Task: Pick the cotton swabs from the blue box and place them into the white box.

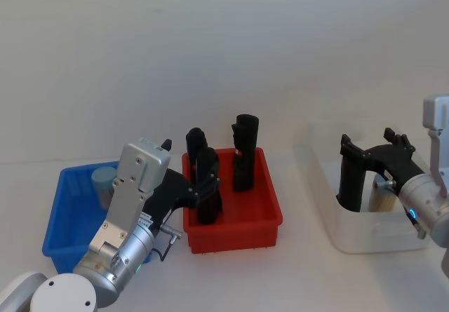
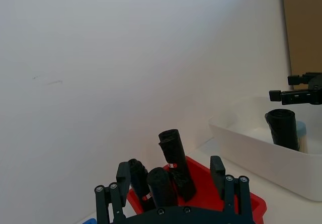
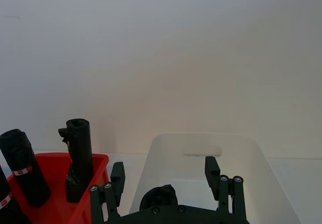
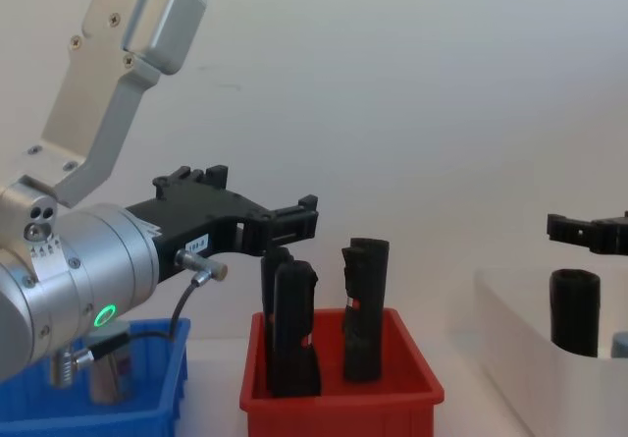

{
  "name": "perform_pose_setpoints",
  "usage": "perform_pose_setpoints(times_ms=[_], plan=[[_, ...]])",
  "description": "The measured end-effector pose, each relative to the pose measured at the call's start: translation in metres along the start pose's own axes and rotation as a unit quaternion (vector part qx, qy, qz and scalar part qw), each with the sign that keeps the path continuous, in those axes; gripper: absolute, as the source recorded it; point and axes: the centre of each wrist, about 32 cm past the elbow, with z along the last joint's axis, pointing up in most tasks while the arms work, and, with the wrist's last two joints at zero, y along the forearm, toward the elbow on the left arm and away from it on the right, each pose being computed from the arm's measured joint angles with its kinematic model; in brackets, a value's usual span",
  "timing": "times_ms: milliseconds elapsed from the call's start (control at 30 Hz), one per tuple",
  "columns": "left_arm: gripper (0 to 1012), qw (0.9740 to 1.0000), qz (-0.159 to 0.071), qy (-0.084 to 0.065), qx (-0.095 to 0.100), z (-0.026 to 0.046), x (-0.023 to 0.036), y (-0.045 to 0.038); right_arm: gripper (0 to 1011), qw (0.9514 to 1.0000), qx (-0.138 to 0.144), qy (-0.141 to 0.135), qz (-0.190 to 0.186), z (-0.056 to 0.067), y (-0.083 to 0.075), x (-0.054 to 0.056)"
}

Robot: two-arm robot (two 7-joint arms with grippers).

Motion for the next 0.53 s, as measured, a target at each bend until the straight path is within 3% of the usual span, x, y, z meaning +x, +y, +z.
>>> perform_pose_setpoints(times_ms=[533], plan=[[1004,1.0000,0.000,0.000,0.000,0.0000,0.0000,0.0000,1002,1.0000,0.002,0.000,0.000,0.0003,-0.0005,0.0003]])
